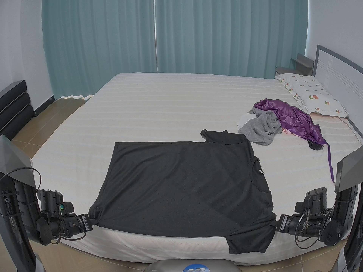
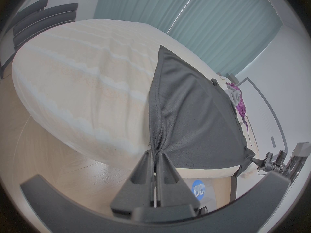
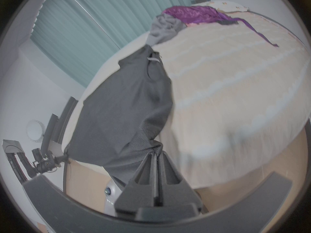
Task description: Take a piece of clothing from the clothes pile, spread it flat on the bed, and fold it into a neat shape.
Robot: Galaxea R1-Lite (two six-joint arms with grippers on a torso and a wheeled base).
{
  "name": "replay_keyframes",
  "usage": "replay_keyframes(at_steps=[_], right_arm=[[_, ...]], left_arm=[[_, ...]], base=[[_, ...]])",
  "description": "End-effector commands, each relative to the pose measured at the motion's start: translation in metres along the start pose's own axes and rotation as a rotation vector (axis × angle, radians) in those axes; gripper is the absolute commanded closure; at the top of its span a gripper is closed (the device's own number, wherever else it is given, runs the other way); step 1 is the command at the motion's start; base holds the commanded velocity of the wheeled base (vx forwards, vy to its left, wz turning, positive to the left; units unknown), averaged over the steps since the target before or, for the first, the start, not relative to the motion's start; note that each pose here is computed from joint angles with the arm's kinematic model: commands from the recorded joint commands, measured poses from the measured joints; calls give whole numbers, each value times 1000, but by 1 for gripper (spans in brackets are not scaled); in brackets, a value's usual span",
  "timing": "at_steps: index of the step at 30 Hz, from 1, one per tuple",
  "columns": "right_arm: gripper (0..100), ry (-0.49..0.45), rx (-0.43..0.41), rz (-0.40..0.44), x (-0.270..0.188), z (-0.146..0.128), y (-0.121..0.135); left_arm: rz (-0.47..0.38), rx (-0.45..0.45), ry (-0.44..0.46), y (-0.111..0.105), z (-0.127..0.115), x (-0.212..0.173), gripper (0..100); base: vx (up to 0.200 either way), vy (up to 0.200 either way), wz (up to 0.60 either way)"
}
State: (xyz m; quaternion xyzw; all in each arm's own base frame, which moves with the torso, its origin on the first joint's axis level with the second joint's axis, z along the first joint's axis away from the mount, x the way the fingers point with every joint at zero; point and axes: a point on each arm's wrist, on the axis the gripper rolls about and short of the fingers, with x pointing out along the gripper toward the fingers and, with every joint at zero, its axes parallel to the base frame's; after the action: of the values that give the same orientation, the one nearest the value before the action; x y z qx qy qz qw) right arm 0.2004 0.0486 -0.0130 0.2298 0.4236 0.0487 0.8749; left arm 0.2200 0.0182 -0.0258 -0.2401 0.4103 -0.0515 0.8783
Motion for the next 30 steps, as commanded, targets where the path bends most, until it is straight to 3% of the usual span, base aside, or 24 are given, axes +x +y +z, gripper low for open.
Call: replay_keyframes(at_steps=[1,7,15,16,22,30], right_arm=[[100,-87,10,52,0,7,4],[100,-115,10,46,32,11,-4],[100,-116,27,62,50,18,-13],[0,-119,35,88,49,22,-14],[0,-61,50,224,27,27,-22],[0,11,-96,250,13,15,-46]], left_arm=[[-15,-42,-37,-3,8,0,100],[-30,-128,-66,-6,14,0,100],[-53,-141,-40,-5,12,2,100],[-54,-143,-35,-4,11,2,100],[-50,-150,-23,-3,9,4,100],[-50,-151,-16,-3,8,5,100]], base=[[0,0,0],[0,0,0],[0,0,0],[0,0,0],[0,0,0],[0,0,0]])
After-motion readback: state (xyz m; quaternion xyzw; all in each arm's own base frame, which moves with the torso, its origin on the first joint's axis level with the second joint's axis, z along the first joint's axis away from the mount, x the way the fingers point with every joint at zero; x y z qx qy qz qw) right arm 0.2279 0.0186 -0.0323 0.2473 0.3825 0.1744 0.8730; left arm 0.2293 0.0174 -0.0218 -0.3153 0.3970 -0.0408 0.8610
